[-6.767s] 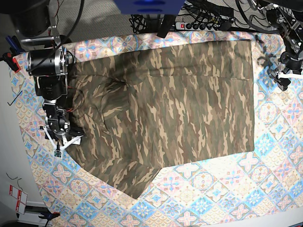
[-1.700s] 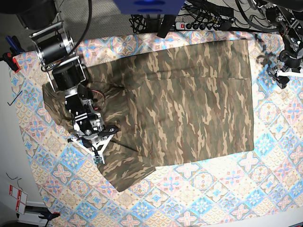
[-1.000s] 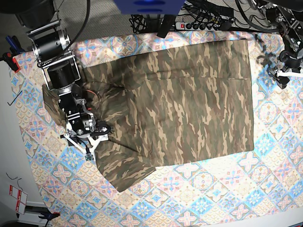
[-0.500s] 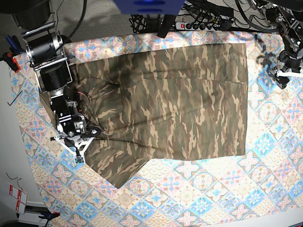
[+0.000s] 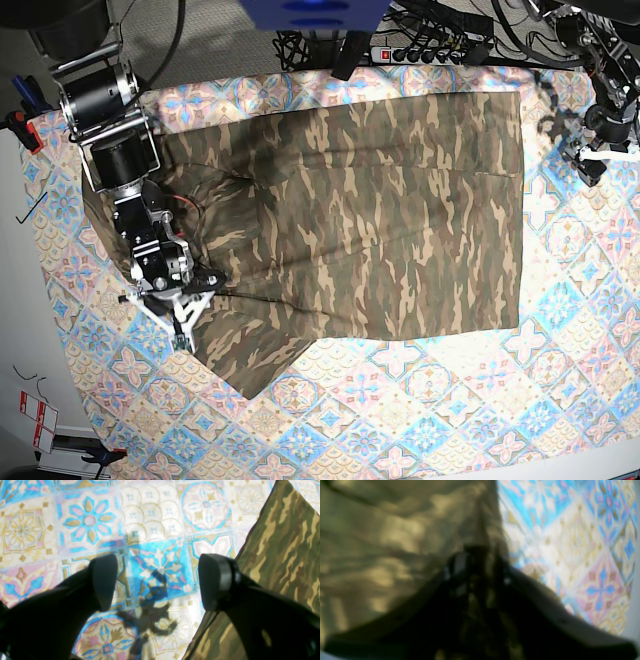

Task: Fold the T-shirt properly
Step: 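Lower the left gripper onto the shirt's opposite side edge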

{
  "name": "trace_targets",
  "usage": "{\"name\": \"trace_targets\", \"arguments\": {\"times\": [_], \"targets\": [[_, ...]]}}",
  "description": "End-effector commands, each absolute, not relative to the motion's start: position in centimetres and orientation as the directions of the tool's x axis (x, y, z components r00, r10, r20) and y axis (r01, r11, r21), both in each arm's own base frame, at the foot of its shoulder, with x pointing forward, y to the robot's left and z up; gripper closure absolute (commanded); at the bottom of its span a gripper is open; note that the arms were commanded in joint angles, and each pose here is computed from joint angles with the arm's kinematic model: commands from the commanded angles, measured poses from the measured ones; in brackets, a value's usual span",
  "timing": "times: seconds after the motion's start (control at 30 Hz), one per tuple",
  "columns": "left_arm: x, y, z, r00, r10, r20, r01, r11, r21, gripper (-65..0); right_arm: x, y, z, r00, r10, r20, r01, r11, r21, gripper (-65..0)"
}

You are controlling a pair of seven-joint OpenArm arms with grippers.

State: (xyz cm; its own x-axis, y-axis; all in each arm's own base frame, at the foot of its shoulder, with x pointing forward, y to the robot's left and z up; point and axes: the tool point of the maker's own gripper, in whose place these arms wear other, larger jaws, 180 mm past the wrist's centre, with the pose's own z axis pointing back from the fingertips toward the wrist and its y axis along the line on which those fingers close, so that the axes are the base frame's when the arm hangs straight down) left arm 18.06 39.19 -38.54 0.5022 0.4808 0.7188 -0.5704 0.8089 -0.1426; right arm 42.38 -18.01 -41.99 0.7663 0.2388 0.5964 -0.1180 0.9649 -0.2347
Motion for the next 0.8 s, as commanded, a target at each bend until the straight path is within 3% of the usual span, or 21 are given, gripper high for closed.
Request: {"name": "trace_targets", "arguments": {"times": [0.0, 0.13, 0.2, 0.47, 0.57, 0.77], "targets": [[19.0, 39.2, -37.4, 0.493, 0.45, 0.745, -0.543, 0.828, -0.141, -49.7, 44.9, -17.9, -38.4, 0.698, 0.244, 0.673, -0.102, 0.964, -0.244, -24.6], [19.8, 34.4, -38.0, 0.493, 0.467, 0.734, -0.494, 0.845, -0.205, -49.7, 45.0, -17.7, -37.7, 0.691, 0.247, 0.679, -0.104, 0.964, -0.244, -36.9], [20.6, 31.7, -37.1, 0.474, 0.469, 0.746, -0.46, 0.854, -0.244, -49.7, 45.0, -18.8, -37.9, 0.7, 0.239, 0.673, -0.087, 0.964, -0.251, -39.9], [24.2, 20.2, -39.9, 0.614, 0.391, 0.686, -0.222, 0.919, -0.325, -49.7, 44.6, -22.4, -38.7, 0.739, 0.131, 0.661, 0.024, 0.975, -0.22, -40.0], [24.2, 18.7, -43.1, 0.696, 0.329, 0.638, -0.193, 0.942, -0.275, -49.7, 44.6, -23.2, -38.5, 0.735, 0.14, 0.663, 0.028, 0.971, -0.236, -40.0], [23.1, 18.5, -46.7, 0.739, 0.276, 0.615, -0.186, 0.961, -0.207, -49.7, 43.7, -23.5, -39.4, 0.752, 0.138, 0.644, 0.026, 0.971, -0.238, -40.0]]}}
